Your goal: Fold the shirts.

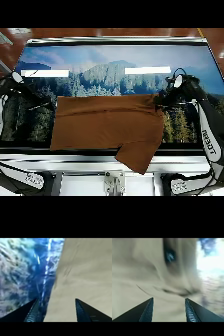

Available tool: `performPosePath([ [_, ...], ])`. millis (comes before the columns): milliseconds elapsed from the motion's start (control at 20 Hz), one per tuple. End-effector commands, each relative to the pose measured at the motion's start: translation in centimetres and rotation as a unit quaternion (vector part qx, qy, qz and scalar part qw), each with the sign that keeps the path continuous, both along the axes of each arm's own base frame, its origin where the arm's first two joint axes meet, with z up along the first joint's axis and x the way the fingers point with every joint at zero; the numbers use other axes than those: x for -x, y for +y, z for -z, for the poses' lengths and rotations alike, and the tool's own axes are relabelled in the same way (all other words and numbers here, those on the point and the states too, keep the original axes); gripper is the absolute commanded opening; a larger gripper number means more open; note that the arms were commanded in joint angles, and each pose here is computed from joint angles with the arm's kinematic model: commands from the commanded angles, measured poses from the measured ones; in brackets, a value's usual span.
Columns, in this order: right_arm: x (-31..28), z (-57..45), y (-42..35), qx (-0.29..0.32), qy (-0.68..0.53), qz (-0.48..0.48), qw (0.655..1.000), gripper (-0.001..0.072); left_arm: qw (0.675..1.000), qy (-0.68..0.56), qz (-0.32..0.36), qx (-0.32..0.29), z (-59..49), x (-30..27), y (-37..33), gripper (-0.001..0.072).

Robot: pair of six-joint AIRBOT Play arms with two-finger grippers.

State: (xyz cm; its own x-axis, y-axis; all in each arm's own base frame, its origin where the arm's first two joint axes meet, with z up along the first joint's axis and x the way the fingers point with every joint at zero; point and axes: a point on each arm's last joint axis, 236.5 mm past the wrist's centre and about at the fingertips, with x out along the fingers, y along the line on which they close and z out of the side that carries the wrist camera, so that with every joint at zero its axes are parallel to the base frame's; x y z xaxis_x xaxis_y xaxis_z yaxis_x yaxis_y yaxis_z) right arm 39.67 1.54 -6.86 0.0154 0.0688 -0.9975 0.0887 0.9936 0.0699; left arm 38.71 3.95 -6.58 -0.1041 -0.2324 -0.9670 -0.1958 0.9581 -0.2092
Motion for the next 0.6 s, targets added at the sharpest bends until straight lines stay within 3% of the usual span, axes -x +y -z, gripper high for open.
performPosePath([
  [0,3.9,-4.3,-4.8,0.048,0.033,-0.039,0.998,0.0517,1.000,0.014,0.012,0.008,-3.7,3.7,3.1,0.0533],
  [150,8.9,-6.4,-5.5,-0.057,0.034,0.005,0.998,0.0520,0.998,0.017,-0.052,0.021,-4.5,9.8,5.6,0.0534],
  [200,10.3,-6.3,-5.6,-0.086,0.025,0.020,0.996,0.0600,0.996,0.019,-0.086,0.032,-3.6,12.1,5.7,0.0536],
  [250,11.9,-5.8,-5.7,-0.110,0.014,0.036,0.993,0.0619,0.992,0.018,-0.113,0.060,-2.5,14.2,4.9,0.0537],
  [400,15.6,-3.7,-5.4,-0.148,-0.011,0.091,0.985,0.0618,0.976,0.009,-0.162,0.147,0.7,18.0,1.2,0.0538],
  [550,17.6,-2.3,-4.2,-0.165,-0.019,0.099,0.981,0.0617,0.965,0.019,-0.206,0.164,3.7,19.5,-0.5,0.0538],
])
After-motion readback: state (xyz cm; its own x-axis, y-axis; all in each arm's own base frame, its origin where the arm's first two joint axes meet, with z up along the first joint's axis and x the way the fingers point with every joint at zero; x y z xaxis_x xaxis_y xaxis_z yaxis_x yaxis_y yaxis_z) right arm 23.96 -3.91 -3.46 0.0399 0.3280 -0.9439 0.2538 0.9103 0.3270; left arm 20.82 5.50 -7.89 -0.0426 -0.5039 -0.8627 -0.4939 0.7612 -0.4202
